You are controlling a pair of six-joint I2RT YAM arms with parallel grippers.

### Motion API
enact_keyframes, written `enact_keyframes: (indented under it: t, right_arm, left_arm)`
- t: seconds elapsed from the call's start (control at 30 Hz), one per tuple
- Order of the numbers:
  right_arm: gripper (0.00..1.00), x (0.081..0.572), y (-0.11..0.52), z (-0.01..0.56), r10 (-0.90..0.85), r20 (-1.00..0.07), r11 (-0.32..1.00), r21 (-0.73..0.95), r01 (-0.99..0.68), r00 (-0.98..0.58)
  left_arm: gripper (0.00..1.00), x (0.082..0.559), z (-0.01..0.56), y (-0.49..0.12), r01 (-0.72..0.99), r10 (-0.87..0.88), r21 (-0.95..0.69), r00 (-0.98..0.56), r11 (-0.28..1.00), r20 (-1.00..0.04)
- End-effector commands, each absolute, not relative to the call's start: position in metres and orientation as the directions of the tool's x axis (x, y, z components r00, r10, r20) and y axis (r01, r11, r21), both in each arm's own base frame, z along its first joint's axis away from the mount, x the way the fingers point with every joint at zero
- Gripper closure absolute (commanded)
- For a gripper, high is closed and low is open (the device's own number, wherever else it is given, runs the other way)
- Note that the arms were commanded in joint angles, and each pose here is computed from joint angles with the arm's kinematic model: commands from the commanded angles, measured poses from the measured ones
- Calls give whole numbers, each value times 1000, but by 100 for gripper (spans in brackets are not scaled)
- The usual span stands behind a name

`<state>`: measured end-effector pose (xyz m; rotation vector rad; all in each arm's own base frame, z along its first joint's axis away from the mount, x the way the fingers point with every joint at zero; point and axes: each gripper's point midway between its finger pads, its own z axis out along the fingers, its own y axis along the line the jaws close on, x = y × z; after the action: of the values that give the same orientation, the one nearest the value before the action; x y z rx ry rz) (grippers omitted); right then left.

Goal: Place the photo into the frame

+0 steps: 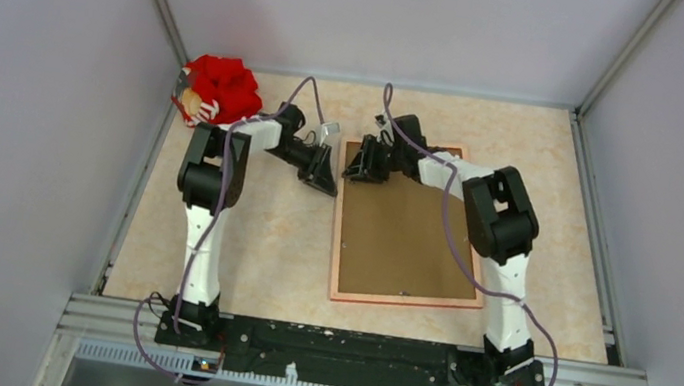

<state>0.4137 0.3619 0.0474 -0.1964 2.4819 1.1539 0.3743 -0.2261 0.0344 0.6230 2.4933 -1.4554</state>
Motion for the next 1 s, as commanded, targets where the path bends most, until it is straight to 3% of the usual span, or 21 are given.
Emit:
enact_keyframes:
  t: [0.0,0.97]
  right_arm:
    - [62,397,356,48,29,-375,662,702,-264,-926]
    - [67,399,373,54,109,-305,575,796,-190,-946]
  left_arm:
    - [71,384,37,-233,469,262,-779,-882,417,-391]
    - [72,386,31,-234,486,287,-758,-873,436,-395]
